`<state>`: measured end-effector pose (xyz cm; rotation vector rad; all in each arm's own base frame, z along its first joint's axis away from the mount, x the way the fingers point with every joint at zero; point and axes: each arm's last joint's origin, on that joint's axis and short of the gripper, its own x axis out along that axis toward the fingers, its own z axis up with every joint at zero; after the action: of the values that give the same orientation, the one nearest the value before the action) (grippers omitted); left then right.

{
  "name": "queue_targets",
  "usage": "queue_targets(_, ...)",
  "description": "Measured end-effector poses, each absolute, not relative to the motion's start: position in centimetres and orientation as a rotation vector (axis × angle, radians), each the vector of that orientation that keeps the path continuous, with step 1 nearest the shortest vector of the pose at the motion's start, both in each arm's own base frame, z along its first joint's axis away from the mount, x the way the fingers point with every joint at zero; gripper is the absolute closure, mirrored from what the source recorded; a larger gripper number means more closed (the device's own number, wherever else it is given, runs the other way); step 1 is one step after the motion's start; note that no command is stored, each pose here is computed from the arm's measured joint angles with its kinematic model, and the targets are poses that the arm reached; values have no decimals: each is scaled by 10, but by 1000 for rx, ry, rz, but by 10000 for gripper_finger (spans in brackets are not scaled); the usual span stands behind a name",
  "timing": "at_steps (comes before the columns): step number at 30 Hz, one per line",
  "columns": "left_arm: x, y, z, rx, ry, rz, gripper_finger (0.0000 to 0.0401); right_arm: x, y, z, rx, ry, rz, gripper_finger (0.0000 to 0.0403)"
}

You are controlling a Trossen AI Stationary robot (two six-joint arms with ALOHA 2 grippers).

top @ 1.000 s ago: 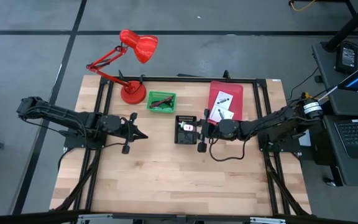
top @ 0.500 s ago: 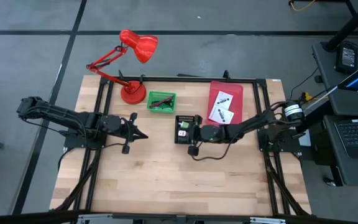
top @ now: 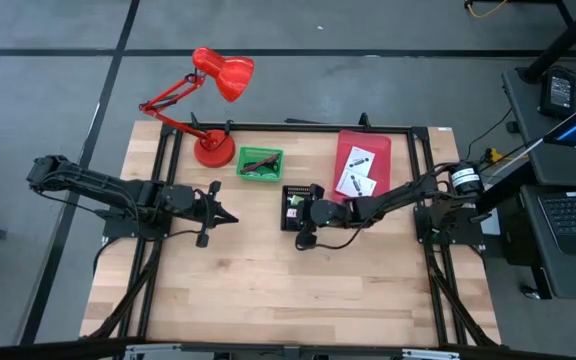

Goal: Pick and place items into bin
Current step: Put the pink charger adapter into the black bin, then return to home position

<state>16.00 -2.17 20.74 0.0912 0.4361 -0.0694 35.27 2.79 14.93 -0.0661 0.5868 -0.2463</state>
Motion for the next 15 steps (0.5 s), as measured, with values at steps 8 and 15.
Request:
queue_targets(8, 160, -22, 207, 91, 437, -69, 398, 351, 28, 147, -68, 620, -249, 251)
queue_targets(15, 160, -22, 207, 91, 437, -69, 398, 351, 28, 147, -73, 616, -247, 229)
